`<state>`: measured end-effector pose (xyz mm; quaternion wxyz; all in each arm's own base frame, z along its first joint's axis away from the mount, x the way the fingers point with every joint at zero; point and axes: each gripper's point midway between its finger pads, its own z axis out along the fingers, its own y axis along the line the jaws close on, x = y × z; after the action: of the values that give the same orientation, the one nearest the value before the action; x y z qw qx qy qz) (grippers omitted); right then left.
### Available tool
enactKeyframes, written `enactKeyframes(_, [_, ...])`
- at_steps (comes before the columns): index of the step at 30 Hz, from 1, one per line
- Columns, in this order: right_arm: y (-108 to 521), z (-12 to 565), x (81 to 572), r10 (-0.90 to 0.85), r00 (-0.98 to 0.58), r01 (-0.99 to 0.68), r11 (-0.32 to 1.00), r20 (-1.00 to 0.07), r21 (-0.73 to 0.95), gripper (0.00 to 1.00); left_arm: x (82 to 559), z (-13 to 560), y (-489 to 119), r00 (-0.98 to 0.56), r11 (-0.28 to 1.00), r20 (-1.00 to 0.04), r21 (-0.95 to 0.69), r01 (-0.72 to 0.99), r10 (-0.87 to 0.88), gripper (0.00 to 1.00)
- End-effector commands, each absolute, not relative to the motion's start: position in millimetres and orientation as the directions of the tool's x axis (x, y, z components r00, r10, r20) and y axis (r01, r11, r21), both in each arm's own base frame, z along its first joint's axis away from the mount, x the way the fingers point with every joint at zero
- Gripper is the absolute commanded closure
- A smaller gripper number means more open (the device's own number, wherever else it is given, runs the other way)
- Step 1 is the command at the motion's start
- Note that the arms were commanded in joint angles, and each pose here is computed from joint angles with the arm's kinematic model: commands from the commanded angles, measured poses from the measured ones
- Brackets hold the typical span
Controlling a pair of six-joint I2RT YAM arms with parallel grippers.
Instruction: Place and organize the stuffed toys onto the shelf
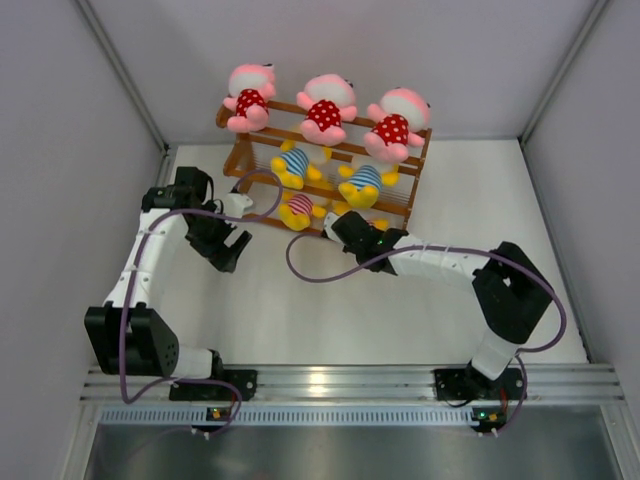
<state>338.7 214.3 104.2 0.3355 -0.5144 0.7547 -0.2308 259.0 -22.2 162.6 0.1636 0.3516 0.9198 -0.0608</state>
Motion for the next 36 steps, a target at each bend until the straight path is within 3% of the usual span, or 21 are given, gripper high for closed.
enactKeyframes(1, [222.9,131.1,361.9,-0.859,-0.302,-0.501,0.512,-0.414,-0.698,1.0,269.4,170.0,-22.8,-0.675,0.737,-0.382,0.022,0.676,0.631,0.02])
enactKeyframes(13, [214.8,134.5,353.7,-0.667,-0.449,-0.334,0.742,-0.594,-0.581,1.0,272.8,169.6,-24.4,-0.679,0.738,-0.387,0.007,0.675,0.624,0.02])
enactKeyframes(23, [220.7,123.0,371.5,-0.702,-0.476,-0.314,0.699,-0.531,-0.643,1.0,271.9,168.6,-21.6,-0.675,0.735,-0.384,0.011,0.678,0.63,0.02])
enactKeyframes(26, [221.3,126.4,366.0,-0.693,-0.471,-0.313,0.71,-0.546,-0.631,0.86,273.4,167.7,-21.5,-0.678,0.737,-0.385,0.005,0.676,0.625,0.02])
enactKeyframes(30, [226.1,133.6,356.2,-0.702,-0.438,-0.335,0.707,-0.561,-0.623,0.61,273.5,170.3,-22.3,-0.679,0.74,-0.394,0.003,0.672,0.619,0.02])
enactKeyframes(35, [236.1,160.0,344.9,-0.699,-0.388,-0.33,0.714,-0.601,-0.617,0.45,271.2,169.9,-21.8,-0.679,0.74,-0.394,0.004,0.672,0.619,0.02])
enactKeyframes(36, [237.2,164.6,343.1,-0.692,-0.383,-0.324,0.721,-0.612,-0.613,0.35,270.2,169.0,-23.0,-0.679,0.738,-0.394,-0.003,0.674,0.619,0.02])
